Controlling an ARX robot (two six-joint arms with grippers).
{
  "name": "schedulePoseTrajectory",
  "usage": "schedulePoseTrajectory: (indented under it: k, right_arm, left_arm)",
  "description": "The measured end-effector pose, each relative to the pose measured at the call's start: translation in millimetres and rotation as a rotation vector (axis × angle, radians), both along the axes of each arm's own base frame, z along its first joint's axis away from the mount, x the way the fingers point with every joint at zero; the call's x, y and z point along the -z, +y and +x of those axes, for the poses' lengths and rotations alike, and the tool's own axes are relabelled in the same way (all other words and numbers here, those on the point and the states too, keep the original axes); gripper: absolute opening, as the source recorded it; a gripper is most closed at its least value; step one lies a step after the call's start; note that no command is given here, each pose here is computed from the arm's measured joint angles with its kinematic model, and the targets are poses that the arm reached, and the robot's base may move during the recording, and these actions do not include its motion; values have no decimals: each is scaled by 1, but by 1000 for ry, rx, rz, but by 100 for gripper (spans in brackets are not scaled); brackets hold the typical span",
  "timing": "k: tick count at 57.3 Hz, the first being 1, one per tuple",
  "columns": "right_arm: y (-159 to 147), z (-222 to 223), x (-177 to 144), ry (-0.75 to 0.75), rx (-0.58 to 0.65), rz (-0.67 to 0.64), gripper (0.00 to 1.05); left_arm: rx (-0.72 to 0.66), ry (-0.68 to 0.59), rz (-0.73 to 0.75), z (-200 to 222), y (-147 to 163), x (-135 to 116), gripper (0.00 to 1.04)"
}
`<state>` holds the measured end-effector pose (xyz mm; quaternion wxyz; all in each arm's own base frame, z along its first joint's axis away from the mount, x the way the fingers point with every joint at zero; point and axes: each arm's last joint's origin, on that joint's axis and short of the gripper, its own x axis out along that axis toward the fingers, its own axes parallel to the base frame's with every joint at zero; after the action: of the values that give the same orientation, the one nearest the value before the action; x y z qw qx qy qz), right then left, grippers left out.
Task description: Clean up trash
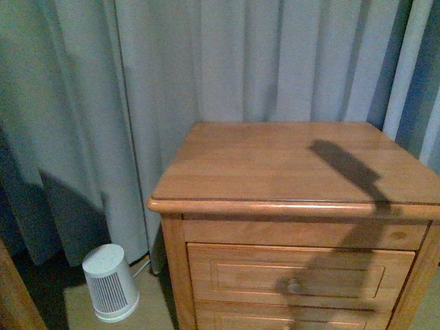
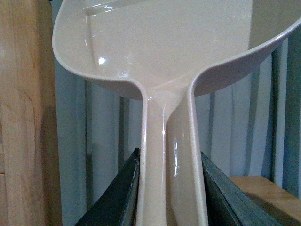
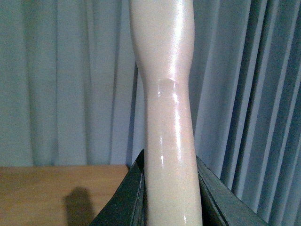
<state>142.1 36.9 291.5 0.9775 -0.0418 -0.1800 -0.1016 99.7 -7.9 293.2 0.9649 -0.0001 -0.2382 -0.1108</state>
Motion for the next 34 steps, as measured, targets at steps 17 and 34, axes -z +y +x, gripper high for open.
schedulePoseTrajectory:
  k: [17,34]
  right_arm:
    - [-5,-11,12,9,19,-4,21]
    - [-6,-13,10,-2,28,3,21]
  left_arm:
    - [0,0,0,0,0,0,29]
    - [7,1,4,0,0,0,29]
